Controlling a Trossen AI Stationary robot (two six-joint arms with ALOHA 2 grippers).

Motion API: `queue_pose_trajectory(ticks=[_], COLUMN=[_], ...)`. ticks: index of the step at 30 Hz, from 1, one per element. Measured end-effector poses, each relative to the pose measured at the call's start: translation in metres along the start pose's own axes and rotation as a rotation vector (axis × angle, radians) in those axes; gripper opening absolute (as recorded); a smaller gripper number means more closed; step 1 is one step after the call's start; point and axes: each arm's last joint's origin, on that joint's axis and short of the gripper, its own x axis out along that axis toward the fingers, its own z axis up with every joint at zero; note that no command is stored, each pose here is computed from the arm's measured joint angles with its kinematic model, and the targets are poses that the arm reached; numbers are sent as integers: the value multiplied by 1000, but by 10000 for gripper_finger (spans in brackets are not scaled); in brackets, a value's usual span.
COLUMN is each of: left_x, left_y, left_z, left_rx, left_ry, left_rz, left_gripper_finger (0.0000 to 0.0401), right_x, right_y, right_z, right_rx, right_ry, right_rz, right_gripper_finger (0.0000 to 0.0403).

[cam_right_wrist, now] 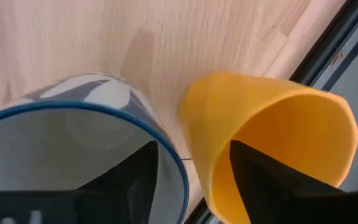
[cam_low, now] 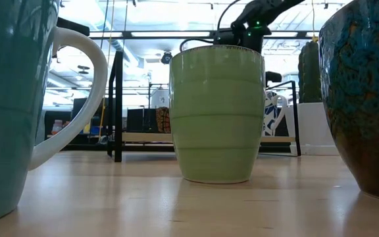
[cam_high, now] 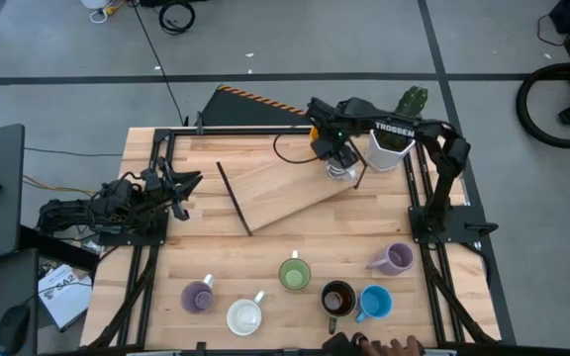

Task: Place coffee mugs
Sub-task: Adjust the mugs on the shelf

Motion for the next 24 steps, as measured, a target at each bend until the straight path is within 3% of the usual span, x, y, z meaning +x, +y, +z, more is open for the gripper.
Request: queue_pose_trajectory(ticks=[10, 24], left_x=[0, 0], left_y=[0, 0], left_z=[0, -1], left_rx=[2, 4], left_ry=[2, 5], left_rz=[0, -1], left_gripper_finger=[68, 68], right_x=[1, 0], right_y=[6, 15], right_z=[7, 14], right_rx=[3, 67], right_ry=[-1, 37], right_rz=[14, 43], right_gripper_finger=[135, 159])
